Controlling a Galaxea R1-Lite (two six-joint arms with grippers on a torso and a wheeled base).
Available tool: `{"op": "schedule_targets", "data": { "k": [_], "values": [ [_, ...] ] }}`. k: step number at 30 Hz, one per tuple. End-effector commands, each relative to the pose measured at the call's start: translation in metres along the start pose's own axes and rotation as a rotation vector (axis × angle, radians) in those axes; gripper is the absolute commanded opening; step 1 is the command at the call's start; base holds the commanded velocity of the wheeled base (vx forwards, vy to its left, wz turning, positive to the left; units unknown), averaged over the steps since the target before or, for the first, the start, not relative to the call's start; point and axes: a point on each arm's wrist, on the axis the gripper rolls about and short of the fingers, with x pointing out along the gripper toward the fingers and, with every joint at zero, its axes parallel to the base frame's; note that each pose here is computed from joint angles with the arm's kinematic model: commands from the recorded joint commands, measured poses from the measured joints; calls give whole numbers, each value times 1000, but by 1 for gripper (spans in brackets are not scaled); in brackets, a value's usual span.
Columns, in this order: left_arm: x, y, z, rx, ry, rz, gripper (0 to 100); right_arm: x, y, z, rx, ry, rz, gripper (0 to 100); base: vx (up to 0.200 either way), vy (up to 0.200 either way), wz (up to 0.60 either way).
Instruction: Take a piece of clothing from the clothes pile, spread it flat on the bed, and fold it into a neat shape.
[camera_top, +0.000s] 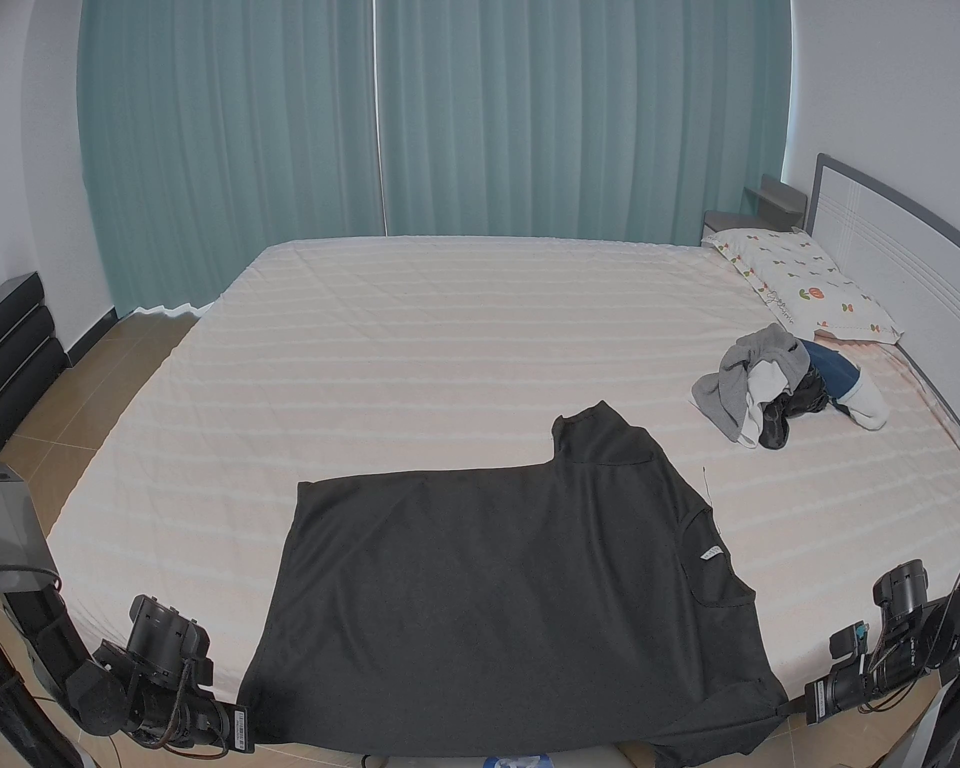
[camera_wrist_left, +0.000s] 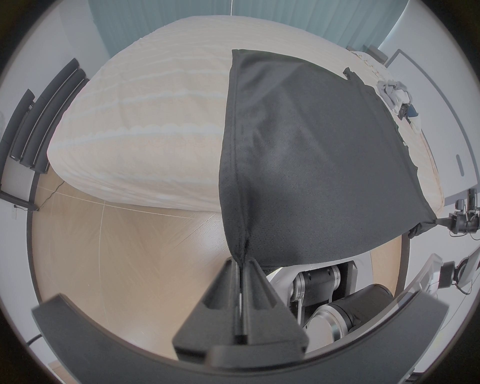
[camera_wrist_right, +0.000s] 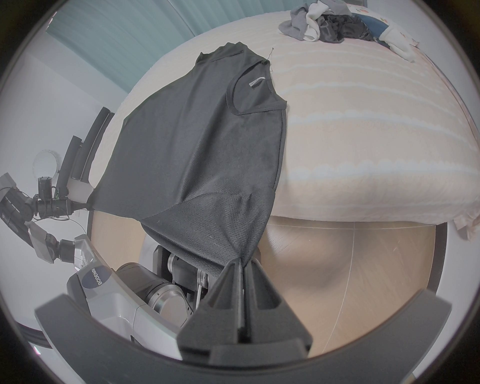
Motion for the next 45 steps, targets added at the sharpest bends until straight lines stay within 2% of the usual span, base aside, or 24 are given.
{"op": "schedule_targets", "data": {
  "k": [1,2,3,7,8,9,11,15,20,36,42,45],
  "values": [
    [-2,0,0,-5,-13,-5,0,-2,1,-2,-3,-8,0,0,0,0,0],
    [-3,-1,12,-42,-80,-21,0,-8,3,3,-19,-72,1,0,0,0,0],
    [-4,-1,15,-59,-98,-30,0,-10,3,4,-23,-85,0,0,0,0,0],
    [-7,-10,46,-254,-252,-107,0,-14,-2,32,-36,-194,-11,0,0,0,0],
    [-8,-12,55,-303,-290,-129,0,-16,-3,39,-20,-220,-14,0,0,0,0],
    [-8,-12,57,-316,-299,-134,0,-16,-3,41,-14,-229,-14,0,0,0,0],
    [-11,-14,76,-418,-381,-181,0,-22,-2,57,24,-295,-9,0,0,0,0],
    [-13,-13,89,-483,-438,-205,0,-24,4,71,86,-335,17,0,0,0,0],
    [-8,-11,90,-497,-428,-187,0,-25,5,76,111,-350,28,0,0,0,0],
    [6,-8,92,-511,-385,-158,0,-20,5,102,80,-380,43,0,0,0,0],
    [30,-12,111,-583,-366,-163,0,5,-1,120,94,-328,50,0,0,0,0],
    [42,-14,122,-608,-366,-165,0,19,-6,130,128,-310,50,0,0,0,0]
  ]
}}
